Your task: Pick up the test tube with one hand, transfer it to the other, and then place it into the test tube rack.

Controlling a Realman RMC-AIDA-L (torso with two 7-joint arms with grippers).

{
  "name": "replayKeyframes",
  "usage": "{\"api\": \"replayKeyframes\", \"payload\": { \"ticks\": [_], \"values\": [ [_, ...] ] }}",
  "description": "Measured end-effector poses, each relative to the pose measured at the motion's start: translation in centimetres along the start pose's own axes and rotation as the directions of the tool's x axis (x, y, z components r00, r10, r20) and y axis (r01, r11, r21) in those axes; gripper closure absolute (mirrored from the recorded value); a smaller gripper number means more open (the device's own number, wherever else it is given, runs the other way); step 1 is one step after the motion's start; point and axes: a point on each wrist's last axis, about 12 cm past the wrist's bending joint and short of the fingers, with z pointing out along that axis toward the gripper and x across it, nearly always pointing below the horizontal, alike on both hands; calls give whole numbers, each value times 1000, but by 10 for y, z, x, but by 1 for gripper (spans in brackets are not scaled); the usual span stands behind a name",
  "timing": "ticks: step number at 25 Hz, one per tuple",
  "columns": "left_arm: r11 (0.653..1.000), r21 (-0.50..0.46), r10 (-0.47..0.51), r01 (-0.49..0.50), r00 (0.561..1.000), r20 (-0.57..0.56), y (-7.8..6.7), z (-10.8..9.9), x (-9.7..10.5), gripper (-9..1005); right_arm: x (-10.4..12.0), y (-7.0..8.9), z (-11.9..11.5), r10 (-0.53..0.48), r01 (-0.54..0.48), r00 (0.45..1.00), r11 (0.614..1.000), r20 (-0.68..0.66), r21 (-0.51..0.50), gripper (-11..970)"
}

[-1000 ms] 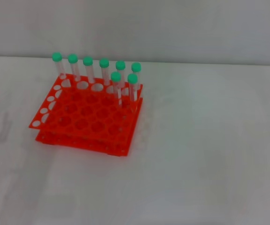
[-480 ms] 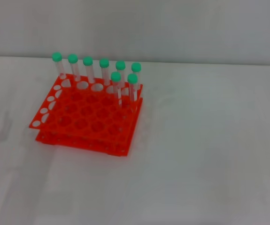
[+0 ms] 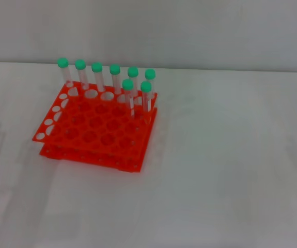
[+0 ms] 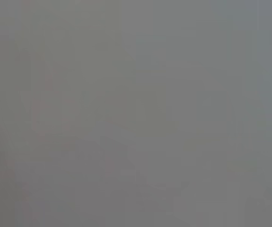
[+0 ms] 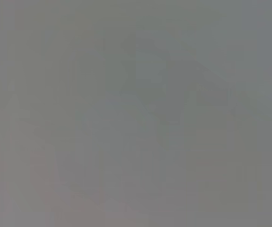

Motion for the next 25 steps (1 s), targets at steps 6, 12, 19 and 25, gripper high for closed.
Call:
{"api": "replayKeyframes", "payload": {
  "ticks": [6, 12, 19, 25],
  "values": [
    [1000, -5, 23, -23, 1000, -15, 0, -3, 2, 216, 2, 3, 7, 15, -15, 1000, 1000, 2, 0, 251],
    [1000, -7, 16, -16, 1000, -16, -1, -3, 2, 217, 3, 4, 9, 21, -21, 1000, 1000, -1, 1, 251],
    [1000, 11, 2, -2, 1000, 2, -8, 8, 1, 218, 4, 3, 9, 13, -13, 1000, 1000, -15, 3, 251],
    [999, 5, -54, 54, 998, 17, -10, 14, -1, 219, 10, 4, 9, 20, -19, 998, 1000, -63, 4, 251]
  ]
}}
